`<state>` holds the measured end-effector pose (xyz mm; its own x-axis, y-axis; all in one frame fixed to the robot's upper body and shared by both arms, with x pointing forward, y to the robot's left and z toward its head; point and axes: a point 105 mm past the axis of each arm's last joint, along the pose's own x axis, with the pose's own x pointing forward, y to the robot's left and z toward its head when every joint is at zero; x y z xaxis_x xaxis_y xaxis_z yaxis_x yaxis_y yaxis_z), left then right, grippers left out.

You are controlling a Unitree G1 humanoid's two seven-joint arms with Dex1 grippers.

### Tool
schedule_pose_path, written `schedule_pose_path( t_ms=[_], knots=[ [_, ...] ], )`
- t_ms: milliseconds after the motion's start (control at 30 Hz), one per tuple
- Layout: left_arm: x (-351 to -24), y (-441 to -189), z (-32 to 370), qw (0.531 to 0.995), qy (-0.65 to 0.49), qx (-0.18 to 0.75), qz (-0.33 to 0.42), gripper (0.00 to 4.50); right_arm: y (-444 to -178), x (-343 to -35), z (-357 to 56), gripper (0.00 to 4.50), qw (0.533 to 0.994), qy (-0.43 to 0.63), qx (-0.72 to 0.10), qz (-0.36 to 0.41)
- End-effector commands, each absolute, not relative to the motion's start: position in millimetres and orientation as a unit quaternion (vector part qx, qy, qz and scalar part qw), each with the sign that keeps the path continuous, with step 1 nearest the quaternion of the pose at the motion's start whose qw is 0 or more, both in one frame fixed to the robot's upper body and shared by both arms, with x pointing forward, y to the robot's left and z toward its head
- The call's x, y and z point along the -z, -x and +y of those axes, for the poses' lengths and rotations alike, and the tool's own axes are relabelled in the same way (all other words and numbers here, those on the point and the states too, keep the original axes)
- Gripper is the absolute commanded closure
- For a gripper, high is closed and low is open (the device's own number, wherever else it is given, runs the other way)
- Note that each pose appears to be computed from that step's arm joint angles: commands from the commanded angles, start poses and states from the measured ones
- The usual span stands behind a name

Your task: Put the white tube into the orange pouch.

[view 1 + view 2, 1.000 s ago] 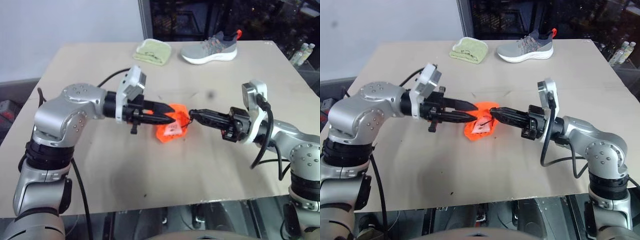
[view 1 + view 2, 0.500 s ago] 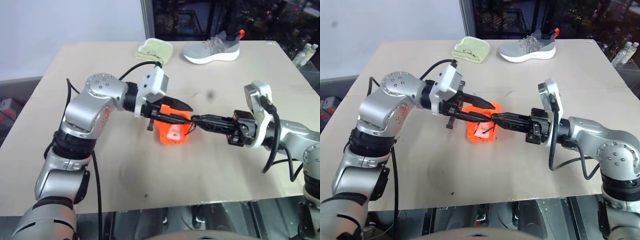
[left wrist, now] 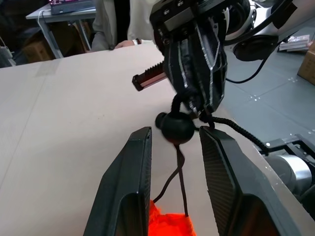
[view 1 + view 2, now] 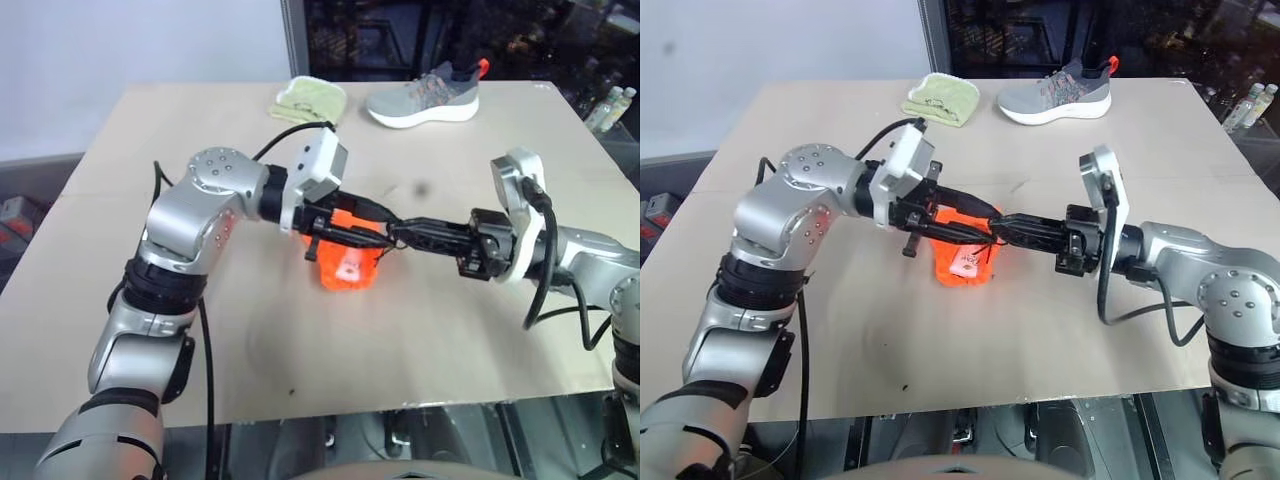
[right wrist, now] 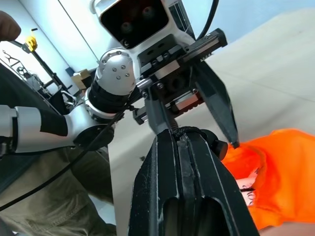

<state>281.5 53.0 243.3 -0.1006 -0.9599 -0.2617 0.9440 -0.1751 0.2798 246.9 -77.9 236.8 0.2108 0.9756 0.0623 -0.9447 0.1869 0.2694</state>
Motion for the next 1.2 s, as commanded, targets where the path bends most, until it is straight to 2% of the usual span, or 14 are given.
schedule_pose_path(
  t_ms=[33,233,267,300,333,367,500,667,733,800,1000,1067,1200],
  knots=[
    [-252.0,-281.6,50.2,0.64,-0.205,0.739,-0.043,2.96,-246.7,-245.4,-76.6,4.5,0.765,-0.116,-0.632,0.042],
    [-252.0,-285.5,46.5,0.646,-0.207,0.732,-0.053,2.96,-242.9,-244.6,-72.4,4.5,0.762,-0.113,-0.636,0.042],
    [-252.3,-286.1,46.5,0.647,-0.207,0.732,-0.053,3.45,-242.0,-244.2,-72.1,4.5,0.762,-0.114,-0.636,0.042],
    [-252.3,-286.5,46.9,0.648,-0.208,0.731,-0.053,3.66,-241.1,-243.6,-71.9,4.5,0.762,-0.114,-0.636,0.042],
    [-252.0,-286.9,47.4,0.649,-0.208,0.73,-0.052,4.09,-240.4,-243.1,-71.8,4.5,0.762,-0.114,-0.636,0.042],
    [-251.0,-287.5,48.1,0.65,-0.209,0.729,-0.051,4.27,-239.6,-242.9,-71.8,4.5,0.762,-0.115,-0.635,0.041],
    [-239.9,-289.7,50.5,0.655,-0.218,0.723,-0.04,4.28,-237.2,-244.9,-72.5,4.5,0.763,-0.121,-0.634,0.034],
    [-210.2,-298.4,55.4,0.675,-0.224,0.703,-0.009,4.28,-235.1,-257.7,-74.4,4.5,0.765,-0.132,-0.63,0.01],
    [-175.9,-309.0,62.0,0.695,-0.241,0.677,0.022,4.28,-239.1,-273.0,-78.6,4.5,0.77,-0.143,-0.621,-0.021],
    [-155.0,-315.3,66.1,0.71,-0.247,0.659,0.042,4.28,-243.8,-285.8,-81.7,4.5,0.774,-0.152,-0.612,-0.048],
    [-119.6,-346.2,88.2,0.77,-0.272,0.572,0.078,4.28,-262.2,-322.7,-100.7,4.5,0.792,-0.175,-0.568,-0.135],
    [-123.3,-362.7,93.2,0.8,-0.267,0.533,0.069,4.28,-270.7,-334.7,-108.9,4.5,0.802,-0.173,-0.547,-0.164],
    [-176.0,-417.2,106.7,0.894,-0.193,0.404,0.015,4.28,-292.5,-367.9,-118.2,4.5,0.817,-0.15,-0.506,-0.23]
  ],
)
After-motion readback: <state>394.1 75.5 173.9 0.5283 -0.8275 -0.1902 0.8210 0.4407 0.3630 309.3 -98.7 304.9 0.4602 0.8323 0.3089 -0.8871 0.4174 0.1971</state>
